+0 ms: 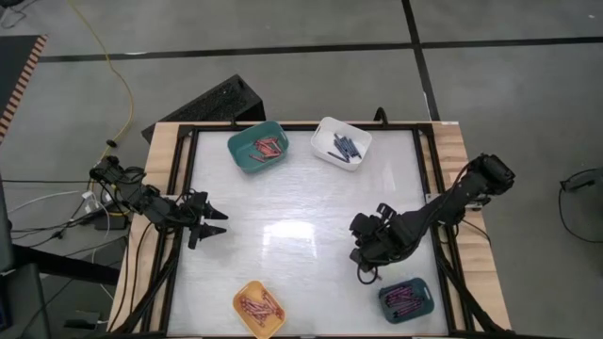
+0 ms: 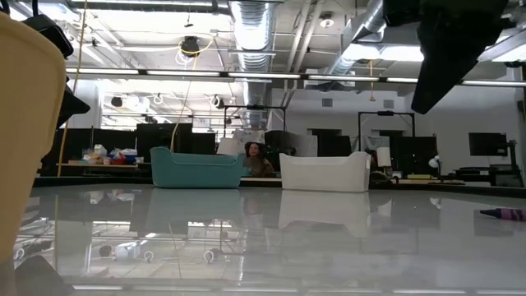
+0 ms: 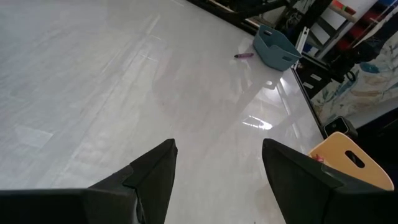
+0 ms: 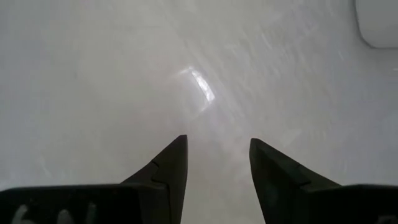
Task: Sort crayons
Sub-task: Put the purple crayon into the blue bin
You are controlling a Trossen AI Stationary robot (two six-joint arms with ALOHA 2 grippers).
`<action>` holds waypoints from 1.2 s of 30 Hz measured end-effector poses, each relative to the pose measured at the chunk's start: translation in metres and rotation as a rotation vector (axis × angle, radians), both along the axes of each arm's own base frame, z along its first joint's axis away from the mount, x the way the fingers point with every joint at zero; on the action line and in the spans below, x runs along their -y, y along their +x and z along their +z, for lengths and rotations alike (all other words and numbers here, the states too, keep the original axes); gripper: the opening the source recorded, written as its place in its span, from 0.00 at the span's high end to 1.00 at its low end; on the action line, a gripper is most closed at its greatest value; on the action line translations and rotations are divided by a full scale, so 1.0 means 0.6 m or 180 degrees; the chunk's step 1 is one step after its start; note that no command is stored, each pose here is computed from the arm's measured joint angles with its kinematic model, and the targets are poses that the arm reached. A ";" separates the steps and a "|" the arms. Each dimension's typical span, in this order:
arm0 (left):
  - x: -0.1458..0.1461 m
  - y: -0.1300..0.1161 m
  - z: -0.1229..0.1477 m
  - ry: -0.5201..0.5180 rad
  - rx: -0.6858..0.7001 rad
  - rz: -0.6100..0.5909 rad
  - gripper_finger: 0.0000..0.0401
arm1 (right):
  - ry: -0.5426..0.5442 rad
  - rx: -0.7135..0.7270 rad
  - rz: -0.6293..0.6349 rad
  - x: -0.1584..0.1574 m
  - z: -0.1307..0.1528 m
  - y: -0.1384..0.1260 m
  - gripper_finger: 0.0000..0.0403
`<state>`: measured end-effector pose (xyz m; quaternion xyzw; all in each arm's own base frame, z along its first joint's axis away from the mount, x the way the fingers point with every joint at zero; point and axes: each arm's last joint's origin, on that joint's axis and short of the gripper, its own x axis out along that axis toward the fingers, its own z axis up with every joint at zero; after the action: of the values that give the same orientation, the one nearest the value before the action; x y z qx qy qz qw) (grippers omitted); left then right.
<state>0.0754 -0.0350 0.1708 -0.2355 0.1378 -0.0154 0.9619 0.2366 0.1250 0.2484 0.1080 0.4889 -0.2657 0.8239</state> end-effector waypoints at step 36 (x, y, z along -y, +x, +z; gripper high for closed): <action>0.000 0.000 0.000 -0.0001 0.0001 0.0000 0.43 | 0.0381 -0.0291 -0.0078 -0.006 -0.004 -0.010 0.59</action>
<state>0.0754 -0.0350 0.1708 -0.2356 0.1376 -0.0154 0.9619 0.2304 0.1284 0.2461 0.1508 0.5397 -0.2507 0.7894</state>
